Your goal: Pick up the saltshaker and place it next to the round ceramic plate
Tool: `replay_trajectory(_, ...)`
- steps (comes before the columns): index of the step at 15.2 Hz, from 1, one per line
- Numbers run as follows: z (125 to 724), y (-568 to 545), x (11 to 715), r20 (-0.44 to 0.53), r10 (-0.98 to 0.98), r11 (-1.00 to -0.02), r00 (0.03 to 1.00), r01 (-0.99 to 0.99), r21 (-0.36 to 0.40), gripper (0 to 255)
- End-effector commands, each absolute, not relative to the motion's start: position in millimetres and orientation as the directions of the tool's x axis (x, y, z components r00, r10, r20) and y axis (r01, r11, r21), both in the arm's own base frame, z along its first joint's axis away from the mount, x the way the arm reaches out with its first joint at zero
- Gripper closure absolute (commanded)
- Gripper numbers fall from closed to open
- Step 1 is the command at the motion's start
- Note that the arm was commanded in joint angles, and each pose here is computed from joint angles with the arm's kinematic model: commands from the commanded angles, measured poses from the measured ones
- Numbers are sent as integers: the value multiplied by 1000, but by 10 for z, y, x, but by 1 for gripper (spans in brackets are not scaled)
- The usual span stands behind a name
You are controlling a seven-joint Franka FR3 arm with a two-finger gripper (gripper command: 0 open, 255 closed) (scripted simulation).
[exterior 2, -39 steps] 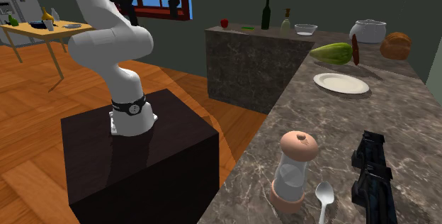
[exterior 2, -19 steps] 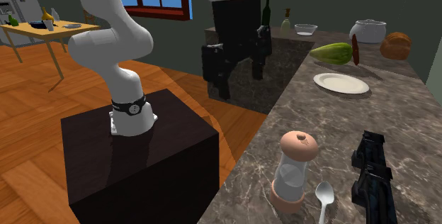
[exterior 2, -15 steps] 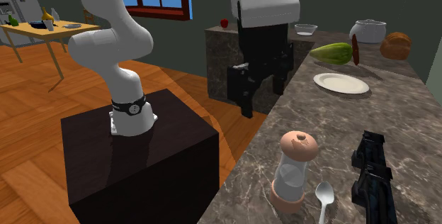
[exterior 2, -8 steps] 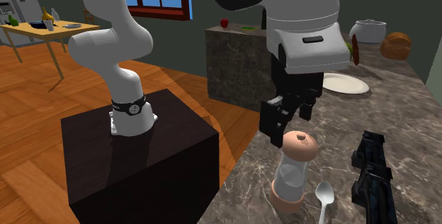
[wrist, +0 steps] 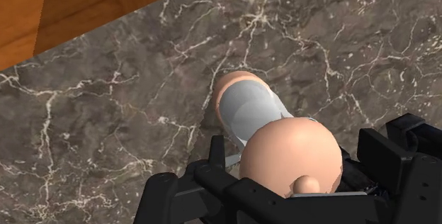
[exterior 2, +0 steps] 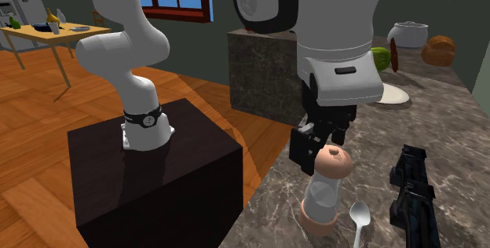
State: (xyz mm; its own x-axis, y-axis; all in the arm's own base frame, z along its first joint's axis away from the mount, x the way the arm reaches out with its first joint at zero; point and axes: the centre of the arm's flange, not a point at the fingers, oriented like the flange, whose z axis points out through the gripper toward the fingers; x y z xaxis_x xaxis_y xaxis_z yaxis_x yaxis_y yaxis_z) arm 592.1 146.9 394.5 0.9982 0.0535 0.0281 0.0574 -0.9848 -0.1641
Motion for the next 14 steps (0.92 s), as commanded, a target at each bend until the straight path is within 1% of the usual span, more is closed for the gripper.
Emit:
replay_trajectory(1,3939,1471,5923,28,53,-985,998,57,-164,0)
replay_trajectory(5,3940,1471,5923,28,53,-985,998,57,-164,0)
replay_trajectory(6,3940,1471,5923,28,53,-985,998,57,-164,255)
replay_trajectory(14,3940,1472,5923,28,53,-985,998,57,-164,255)
